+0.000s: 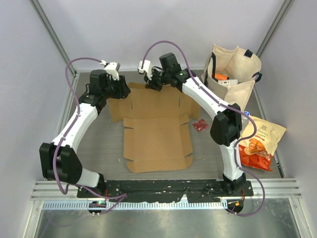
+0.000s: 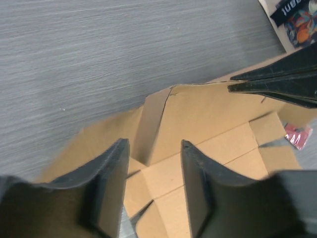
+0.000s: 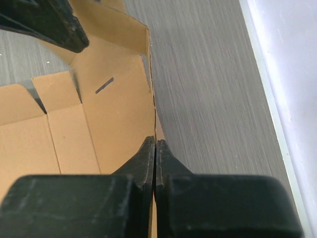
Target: Fold the paper box
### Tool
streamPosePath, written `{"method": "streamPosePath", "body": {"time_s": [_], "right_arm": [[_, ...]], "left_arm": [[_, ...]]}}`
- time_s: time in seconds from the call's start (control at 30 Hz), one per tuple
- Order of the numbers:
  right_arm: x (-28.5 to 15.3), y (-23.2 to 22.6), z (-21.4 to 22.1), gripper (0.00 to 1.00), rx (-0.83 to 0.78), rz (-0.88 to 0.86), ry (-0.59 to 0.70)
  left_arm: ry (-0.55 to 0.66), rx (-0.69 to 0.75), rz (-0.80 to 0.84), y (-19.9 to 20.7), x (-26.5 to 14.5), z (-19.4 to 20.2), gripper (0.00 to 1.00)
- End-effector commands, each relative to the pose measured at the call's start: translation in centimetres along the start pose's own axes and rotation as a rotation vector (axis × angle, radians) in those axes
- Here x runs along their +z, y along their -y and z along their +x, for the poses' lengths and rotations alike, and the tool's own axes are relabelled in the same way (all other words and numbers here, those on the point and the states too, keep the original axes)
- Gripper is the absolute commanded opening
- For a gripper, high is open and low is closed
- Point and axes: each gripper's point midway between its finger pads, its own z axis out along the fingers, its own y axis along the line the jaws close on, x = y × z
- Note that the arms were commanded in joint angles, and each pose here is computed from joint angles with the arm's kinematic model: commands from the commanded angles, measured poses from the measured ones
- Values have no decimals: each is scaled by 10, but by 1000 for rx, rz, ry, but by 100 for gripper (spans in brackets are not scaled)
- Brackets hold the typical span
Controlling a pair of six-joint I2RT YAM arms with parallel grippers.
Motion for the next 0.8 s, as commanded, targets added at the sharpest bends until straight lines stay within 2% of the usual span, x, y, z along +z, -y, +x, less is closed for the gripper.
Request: {"method": "streamPosePath", "body": {"time_s": [0.0, 0.07, 0.1, 0.13, 0.2, 0.27, 0.3, 0.47, 0.57, 0.7, 0.77], "right_arm": [[-40, 23, -44, 1, -38, 164, 74], [-44, 24, -41, 1, -27, 182, 64], [-46, 24, -43, 1, -26, 187, 67], [-48, 23, -45, 1, -27, 189, 69], [-51, 22, -47, 1, -19, 188, 72], [-53, 21, -46, 1, -17, 190, 69], [-54, 21, -47, 1, -17, 191, 70], [-58, 19, -51, 1, -17, 189, 80], [-59, 18, -53, 1, -10, 187, 86], [-59, 15, -54, 1, -1, 173, 95], [-59, 15, -55, 1, 2, 171, 97]], "left_arm": [[127, -125, -90, 1, -35, -32, 60], [159, -202, -132, -2, -49, -29, 64], [144, -225, -142, -4, -50, -11, 64], [199, -259, -149, -2, -68, -16, 62], [190, -304, -164, -5, -71, 14, 54], [209, -351, -161, -3, -80, 28, 52], [173, -364, -175, -7, -74, 51, 52], [54, -423, -207, -11, -54, 97, 60], [53, -391, -230, -6, -44, 99, 61], [14, -364, -360, -27, -25, 106, 56], [-6, -350, -390, -33, -16, 105, 58]]}}
